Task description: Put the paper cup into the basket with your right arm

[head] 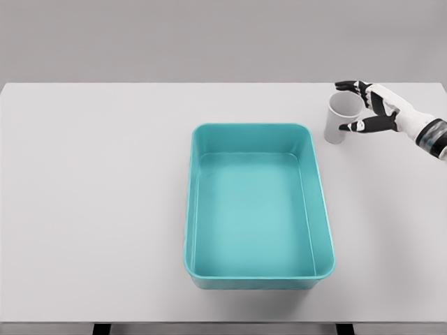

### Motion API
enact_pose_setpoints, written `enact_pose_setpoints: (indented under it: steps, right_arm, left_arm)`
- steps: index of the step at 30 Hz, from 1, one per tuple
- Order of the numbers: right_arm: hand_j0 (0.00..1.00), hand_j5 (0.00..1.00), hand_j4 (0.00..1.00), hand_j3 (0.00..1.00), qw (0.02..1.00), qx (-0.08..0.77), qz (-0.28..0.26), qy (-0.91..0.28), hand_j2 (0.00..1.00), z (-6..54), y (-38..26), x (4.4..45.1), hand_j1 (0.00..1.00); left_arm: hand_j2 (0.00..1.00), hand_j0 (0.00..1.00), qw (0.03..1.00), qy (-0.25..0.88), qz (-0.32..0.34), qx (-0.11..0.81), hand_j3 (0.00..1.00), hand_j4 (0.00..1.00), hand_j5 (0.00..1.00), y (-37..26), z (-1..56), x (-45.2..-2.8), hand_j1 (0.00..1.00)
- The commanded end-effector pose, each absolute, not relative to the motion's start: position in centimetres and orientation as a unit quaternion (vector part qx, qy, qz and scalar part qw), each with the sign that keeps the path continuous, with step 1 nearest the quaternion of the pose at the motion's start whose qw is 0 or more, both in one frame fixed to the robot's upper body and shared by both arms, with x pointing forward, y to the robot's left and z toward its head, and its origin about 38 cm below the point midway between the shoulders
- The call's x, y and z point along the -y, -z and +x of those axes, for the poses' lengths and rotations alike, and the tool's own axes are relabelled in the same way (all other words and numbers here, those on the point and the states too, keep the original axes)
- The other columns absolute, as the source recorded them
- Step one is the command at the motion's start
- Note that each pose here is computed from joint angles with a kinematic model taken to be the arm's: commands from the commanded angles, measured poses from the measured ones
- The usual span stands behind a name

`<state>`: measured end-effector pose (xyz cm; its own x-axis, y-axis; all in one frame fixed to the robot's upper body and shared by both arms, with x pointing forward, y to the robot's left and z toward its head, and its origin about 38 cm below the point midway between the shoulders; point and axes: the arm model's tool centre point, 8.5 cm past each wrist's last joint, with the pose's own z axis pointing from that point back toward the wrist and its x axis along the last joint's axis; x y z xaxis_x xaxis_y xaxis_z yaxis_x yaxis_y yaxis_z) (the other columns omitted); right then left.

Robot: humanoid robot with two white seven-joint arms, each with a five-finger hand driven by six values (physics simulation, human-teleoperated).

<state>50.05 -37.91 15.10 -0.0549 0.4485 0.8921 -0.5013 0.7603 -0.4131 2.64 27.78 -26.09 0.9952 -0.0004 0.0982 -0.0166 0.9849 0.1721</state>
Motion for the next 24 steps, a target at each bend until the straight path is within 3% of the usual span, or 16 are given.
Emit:
enact_pose_setpoints:
  steps: [1,15,24]
  right_arm:
    - [0.73,0.73,0.73,0.73,0.688,0.63,0.021,-0.359,0.73,50.0,-14.8,37.6,0.73]
    - [0.75,0.75,0.75,0.75,0.654,0.659,0.02,-0.371,0.75,50.0,-16.6,36.9,0.75]
    - [0.75,0.75,0.75,0.75,0.589,0.7,0.02,-0.404,0.75,49.6,-21.0,34.4,0.75]
  left_arm:
    - [1.0,1.0,0.995,-0.004,0.087,0.049,1.0,1.0,1.0,26.1,2.6,-27.8,1.0]
    - [1.0,1.0,0.995,-0.004,0.087,0.049,1.0,1.0,1.0,26.1,2.6,-27.8,1.0]
    - [1.0,1.0,0.995,-0.004,0.087,0.049,1.0,1.0,1.0,26.1,2.6,-27.8,1.0]
